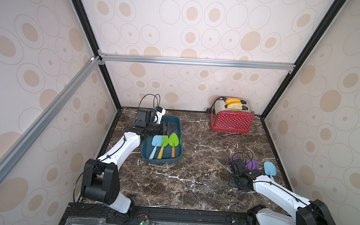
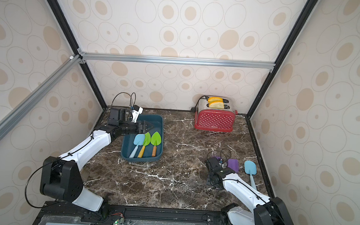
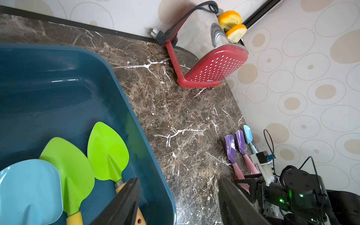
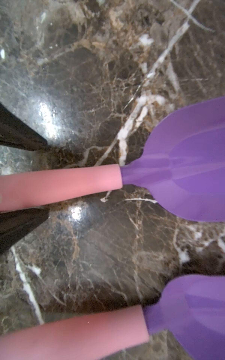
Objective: Put the shovel into the storage box
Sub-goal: Pick up the shovel from the center of the board.
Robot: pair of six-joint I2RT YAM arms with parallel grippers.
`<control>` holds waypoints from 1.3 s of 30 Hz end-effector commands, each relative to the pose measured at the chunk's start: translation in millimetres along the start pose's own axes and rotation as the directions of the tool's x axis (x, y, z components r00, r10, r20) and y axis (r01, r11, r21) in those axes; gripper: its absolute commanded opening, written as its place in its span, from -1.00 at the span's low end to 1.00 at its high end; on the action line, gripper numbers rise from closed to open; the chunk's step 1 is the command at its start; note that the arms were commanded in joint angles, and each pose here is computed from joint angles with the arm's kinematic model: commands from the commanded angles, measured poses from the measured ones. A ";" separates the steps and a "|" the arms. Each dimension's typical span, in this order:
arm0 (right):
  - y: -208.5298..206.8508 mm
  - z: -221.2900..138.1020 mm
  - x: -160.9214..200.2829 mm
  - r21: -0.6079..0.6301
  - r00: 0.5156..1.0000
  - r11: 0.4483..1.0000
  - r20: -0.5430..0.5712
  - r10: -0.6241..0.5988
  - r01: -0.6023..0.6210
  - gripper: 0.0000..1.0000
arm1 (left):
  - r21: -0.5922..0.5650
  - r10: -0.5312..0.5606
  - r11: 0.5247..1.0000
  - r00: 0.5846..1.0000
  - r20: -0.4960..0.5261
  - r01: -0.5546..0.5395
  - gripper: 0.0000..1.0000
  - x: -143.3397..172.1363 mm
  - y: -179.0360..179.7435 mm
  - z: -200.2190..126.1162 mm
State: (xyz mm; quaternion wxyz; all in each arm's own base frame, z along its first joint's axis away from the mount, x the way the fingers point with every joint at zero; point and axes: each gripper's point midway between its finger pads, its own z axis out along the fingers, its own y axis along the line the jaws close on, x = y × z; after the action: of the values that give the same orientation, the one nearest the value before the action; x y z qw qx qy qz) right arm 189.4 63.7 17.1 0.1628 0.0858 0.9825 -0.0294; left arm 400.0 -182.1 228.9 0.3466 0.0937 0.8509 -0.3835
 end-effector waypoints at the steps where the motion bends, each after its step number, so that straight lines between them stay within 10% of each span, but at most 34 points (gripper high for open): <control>1: -1.2 -0.1 8.1 -0.018 0.999 0.999 -0.022 0.033 -0.033 0.01 | 0.026 0.020 0.999 0.999 0.032 -0.021 0.34 -9.2 -10.7 -6.0; 9: 2.1 -1.6 12.8 -0.052 0.999 0.998 -0.035 0.023 -0.024 -1.00 | 0.053 0.007 0.999 1.000 0.031 -0.008 0.36 -4.5 -12.9 -3.1; 21: 66.7 -57.9 -32.5 -0.165 0.950 0.939 0.134 -0.283 0.303 -1.00 | 0.269 -0.048 0.962 0.999 -0.016 0.051 0.54 30.3 -55.5 31.0; 39: 187.4 -127.0 -69.3 -0.215 0.768 0.748 0.330 -0.550 0.628 -1.00 | 0.240 -0.037 0.970 0.998 -0.051 0.048 0.38 59.3 -71.9 52.5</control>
State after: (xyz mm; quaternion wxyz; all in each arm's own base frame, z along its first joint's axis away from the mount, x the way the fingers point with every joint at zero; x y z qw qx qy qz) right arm 245.3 239.7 146.4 0.2664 -0.2428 0.9302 0.0695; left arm 350.0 -272.5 198.6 0.2850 0.1225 0.8138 -0.4914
